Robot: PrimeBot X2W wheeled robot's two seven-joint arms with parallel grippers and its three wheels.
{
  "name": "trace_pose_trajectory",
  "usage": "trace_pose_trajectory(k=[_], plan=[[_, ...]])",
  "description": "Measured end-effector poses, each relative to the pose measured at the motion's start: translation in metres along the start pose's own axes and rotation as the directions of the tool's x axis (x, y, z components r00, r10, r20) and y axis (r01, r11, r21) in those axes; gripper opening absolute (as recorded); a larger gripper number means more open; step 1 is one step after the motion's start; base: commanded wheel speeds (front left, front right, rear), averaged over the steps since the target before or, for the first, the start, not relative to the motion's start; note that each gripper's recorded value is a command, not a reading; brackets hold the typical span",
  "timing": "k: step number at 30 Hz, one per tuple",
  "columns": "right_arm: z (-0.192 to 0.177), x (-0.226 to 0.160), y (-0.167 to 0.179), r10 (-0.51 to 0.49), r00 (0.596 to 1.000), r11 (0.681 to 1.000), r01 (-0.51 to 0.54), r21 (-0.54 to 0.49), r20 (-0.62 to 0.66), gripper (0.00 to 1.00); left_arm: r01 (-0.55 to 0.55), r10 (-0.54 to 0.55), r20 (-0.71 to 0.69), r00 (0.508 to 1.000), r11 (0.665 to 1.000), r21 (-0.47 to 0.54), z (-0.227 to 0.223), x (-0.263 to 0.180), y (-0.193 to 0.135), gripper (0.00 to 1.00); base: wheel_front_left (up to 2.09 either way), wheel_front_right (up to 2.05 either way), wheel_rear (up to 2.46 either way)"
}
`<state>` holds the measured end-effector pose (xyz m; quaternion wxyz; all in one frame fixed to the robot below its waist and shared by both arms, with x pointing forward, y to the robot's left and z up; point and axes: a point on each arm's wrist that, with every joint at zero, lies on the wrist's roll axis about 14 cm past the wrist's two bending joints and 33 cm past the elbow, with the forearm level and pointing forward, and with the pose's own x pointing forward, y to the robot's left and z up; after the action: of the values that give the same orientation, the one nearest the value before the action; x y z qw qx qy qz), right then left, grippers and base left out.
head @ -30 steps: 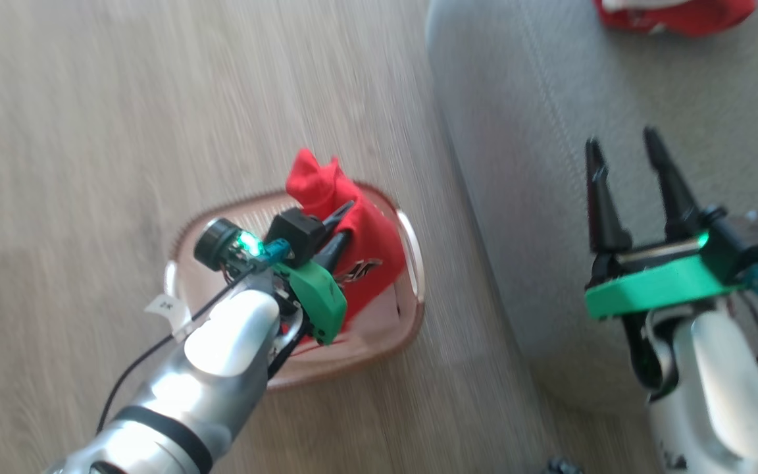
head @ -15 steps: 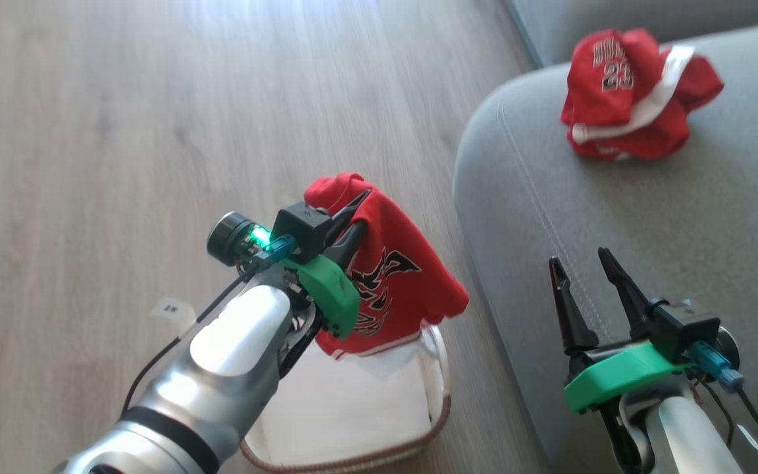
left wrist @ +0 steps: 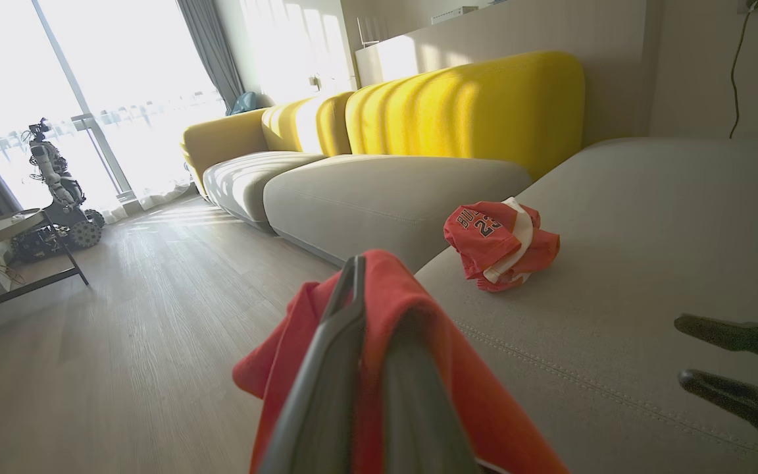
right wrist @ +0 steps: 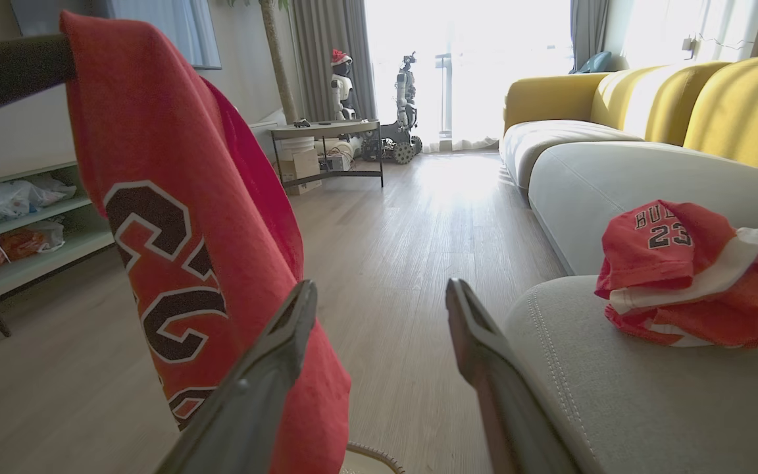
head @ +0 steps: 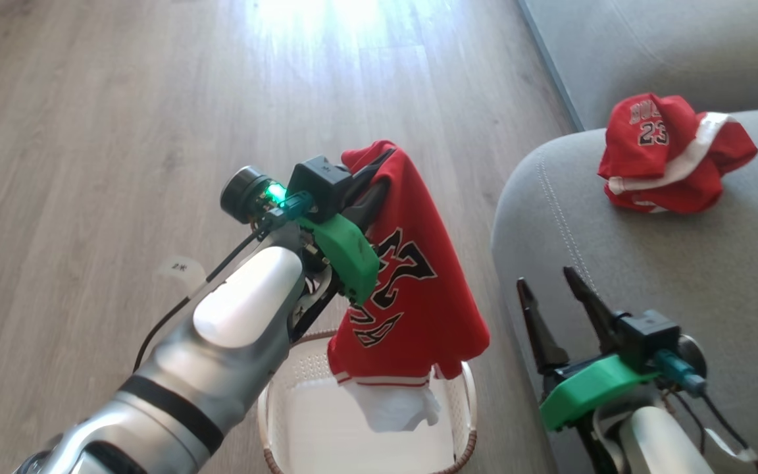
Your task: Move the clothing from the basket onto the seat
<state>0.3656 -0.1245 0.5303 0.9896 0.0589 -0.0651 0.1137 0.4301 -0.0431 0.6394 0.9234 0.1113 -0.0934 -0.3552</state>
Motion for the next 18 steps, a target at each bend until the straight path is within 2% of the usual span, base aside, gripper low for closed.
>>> trace_pose_trajectory(k=[10,12,18], plan=[[-0.001,0.025,0.050,0.172,0.985,0.983,-0.173,-0.062,-0.027,1.00,-0.002,0.000,0.076,0.997,0.999,0.035,0.034,-0.008,-0.002,0.00,0.00,0.00,0.00],[-0.005,0.031,0.057,0.204,0.978,0.971,-0.209,-0.120,-0.050,1.00,-0.001,-0.002,0.085,0.996,0.999,0.041,0.038,-0.009,-0.002,0.00,0.00,0.00,0.00],[-0.015,0.047,0.063,0.237,0.965,0.949,-0.255,-0.187,-0.114,1.00,0.015,-0.021,0.108,0.994,0.998,0.057,0.050,-0.013,-0.007,0.00,0.00,0.00,0.00]])
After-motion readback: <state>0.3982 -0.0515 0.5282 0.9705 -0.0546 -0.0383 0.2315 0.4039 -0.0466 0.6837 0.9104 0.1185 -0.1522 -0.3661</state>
